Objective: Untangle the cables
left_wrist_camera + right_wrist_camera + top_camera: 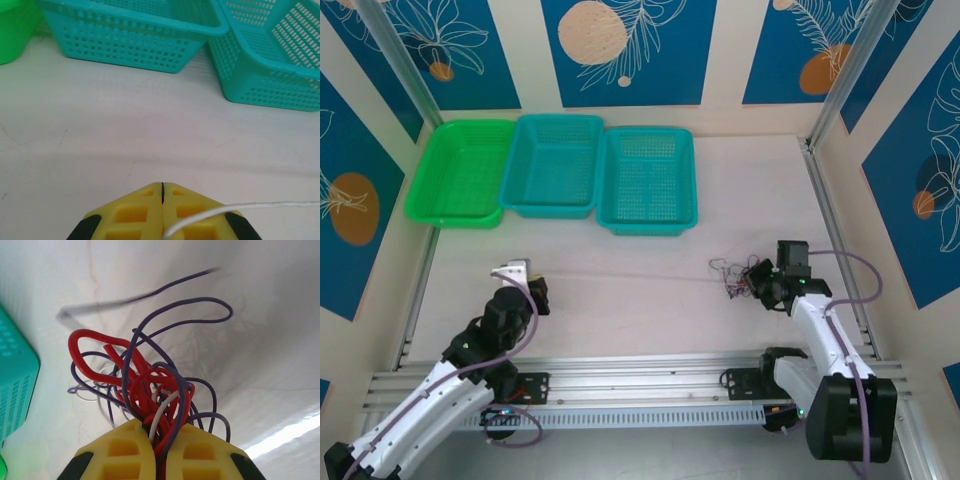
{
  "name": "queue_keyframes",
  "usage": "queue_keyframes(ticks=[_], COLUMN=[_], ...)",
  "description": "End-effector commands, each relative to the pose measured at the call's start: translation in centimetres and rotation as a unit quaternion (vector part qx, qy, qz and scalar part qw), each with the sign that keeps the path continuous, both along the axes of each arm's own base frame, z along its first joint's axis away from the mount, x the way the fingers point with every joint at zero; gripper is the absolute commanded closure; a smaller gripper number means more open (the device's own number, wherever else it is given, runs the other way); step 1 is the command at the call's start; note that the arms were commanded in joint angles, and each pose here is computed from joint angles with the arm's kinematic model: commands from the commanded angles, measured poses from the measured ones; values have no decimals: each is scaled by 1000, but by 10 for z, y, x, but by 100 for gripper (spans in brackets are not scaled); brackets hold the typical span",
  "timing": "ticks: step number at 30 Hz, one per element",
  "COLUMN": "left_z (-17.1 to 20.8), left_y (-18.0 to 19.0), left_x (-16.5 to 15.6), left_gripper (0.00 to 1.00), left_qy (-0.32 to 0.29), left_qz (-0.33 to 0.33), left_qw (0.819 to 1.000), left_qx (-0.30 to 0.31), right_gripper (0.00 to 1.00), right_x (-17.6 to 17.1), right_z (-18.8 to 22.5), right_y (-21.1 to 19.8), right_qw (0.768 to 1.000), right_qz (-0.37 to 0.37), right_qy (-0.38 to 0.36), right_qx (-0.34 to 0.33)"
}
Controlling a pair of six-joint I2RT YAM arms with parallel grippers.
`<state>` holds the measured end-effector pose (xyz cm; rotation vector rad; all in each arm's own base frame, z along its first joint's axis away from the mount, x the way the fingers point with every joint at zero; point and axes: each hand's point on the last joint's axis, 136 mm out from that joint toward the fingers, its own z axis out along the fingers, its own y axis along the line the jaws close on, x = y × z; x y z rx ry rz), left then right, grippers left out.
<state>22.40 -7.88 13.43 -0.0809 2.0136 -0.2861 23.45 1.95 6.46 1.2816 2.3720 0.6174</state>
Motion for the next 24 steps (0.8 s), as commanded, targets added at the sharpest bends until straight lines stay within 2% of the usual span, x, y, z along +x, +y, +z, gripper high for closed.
queue_keyframes(ticks=[1,3,4,5,6,8,9,13,15,18,20,22,24], left_z=[3,0,-1,-3,-5,-9,-12,5,27,60,68,70,75], left_y=[0,-41,-57,-70,-83,-94,-97,-111,-130,-160,-171,-177,-189], left_x=[8,8,6,5,3,4,5,7,0,-27,-39,-42,-49], left_gripper=[100,100,97,93,84,63,58,49,48,40,29,11,1], left_qy=[-26,-38,-42,-40,-38,-28,-21,-40,-78,-139,-158,-169,-189], left_qz=[-2,-109,-151,-182,-213,-241,-249,-292,-348,-452,-489,-502,-525], left_qw=[1000,993,987,982,975,969,968,956,934,881,858,847,827], left_qx=[-2,-16,-28,-40,-50,-45,-35,-11,-23,-26,3,44,72], right_gripper=[100,100,100,100,100,100,100,100,100,100,100,100,100], right_x=[7,18,21,23,24,28,29,30,29,27,25,24,22], right_z=[11,27,35,42,50,69,78,109,121,137,145,151,156], right_y=[3,31,40,49,57,71,75,96,104,113,119,124,131], right_qw=[999,991,988,984,981,973,971,956,950,942,938,934,930], right_qz=[42,107,130,150,168,196,203,245,263,280,290,299,309], right_qy=[-32,-73,-85,-91,-99,-120,-128,-161,-170,-182,-190,-195,-201], right_qx=[2,22,21,17,10,6,7,6,0,-5,-4,-1,5])
